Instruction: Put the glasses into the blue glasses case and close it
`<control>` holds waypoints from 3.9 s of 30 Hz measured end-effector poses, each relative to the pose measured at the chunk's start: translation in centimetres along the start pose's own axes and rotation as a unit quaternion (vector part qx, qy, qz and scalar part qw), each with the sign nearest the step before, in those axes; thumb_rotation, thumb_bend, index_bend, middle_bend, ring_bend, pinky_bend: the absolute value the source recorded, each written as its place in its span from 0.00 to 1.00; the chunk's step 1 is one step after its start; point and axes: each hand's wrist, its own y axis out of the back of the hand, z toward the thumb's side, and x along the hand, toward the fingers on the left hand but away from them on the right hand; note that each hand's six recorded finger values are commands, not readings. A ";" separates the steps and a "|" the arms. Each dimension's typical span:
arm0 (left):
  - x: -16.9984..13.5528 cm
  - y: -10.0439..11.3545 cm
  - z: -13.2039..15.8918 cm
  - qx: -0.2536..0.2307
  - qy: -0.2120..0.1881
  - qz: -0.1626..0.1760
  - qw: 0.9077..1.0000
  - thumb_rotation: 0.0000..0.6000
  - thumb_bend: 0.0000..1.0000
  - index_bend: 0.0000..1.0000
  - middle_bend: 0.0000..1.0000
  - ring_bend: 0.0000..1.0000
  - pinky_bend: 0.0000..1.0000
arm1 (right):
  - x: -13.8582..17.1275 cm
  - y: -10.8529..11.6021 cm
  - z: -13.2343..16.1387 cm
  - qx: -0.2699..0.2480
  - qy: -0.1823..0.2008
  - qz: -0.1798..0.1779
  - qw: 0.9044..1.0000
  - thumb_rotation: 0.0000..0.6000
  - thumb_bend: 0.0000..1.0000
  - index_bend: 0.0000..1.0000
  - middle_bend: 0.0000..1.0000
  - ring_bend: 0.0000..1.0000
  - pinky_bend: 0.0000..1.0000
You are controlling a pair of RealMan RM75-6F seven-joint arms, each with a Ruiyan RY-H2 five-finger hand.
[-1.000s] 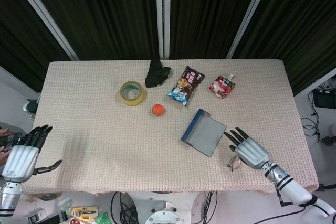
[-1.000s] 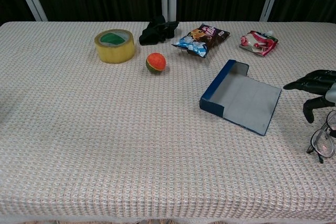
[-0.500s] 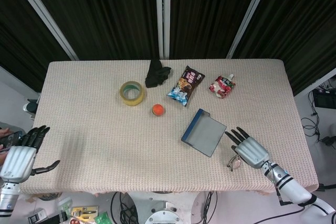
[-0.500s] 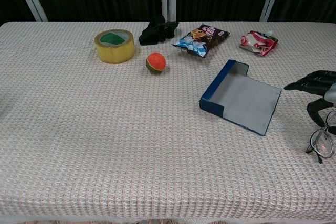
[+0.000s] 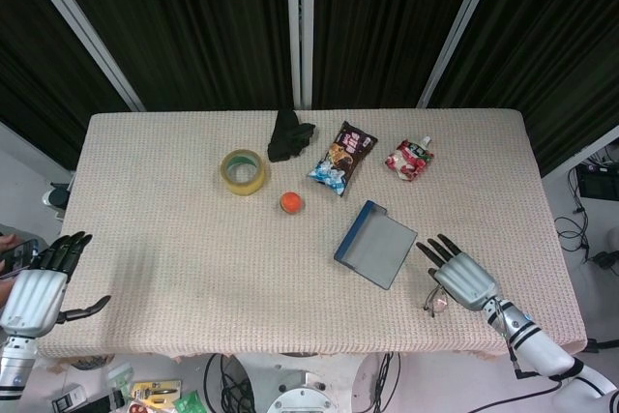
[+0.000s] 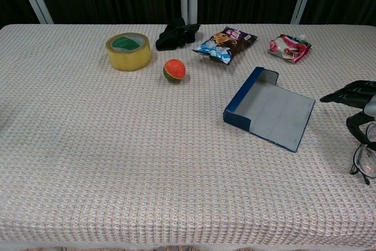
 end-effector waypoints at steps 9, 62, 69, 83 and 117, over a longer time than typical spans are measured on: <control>0.0 0.2 -0.1 0.000 0.001 0.003 1.000 0.59 0.14 0.06 0.08 0.09 0.22 | -0.4 0.9 -0.1 -0.013 0.001 -0.028 1.000 1.00 0.48 0.73 0.00 0.00 0.00; -1.0 0.8 -2.8 -0.006 0.026 0.006 1.000 0.63 0.14 0.06 0.08 0.09 0.22 | -13.6 6.6 5.4 -0.040 0.012 -0.131 0.991 1.00 0.38 0.11 0.00 0.00 0.00; -1.0 0.6 -2.5 -0.007 0.025 0.003 1.000 0.63 0.14 0.06 0.08 0.09 0.22 | -12.4 7.0 4.6 -0.055 0.016 -0.151 0.987 1.00 0.38 0.00 0.00 0.00 0.00; -0.8 0.0 -1.9 -0.008 0.017 -0.003 1.000 0.64 0.14 0.06 0.08 0.09 0.23 | -7.7 4.1 1.5 0.004 0.020 -0.101 0.995 1.00 0.04 0.00 0.00 0.00 0.00; -0.9 -0.1 -2.8 -0.016 0.023 -0.003 1.000 0.64 0.14 0.06 0.08 0.09 0.23 | -11.0 3.1 4.6 -0.038 0.038 -0.145 0.988 1.00 0.37 0.36 0.00 0.00 0.00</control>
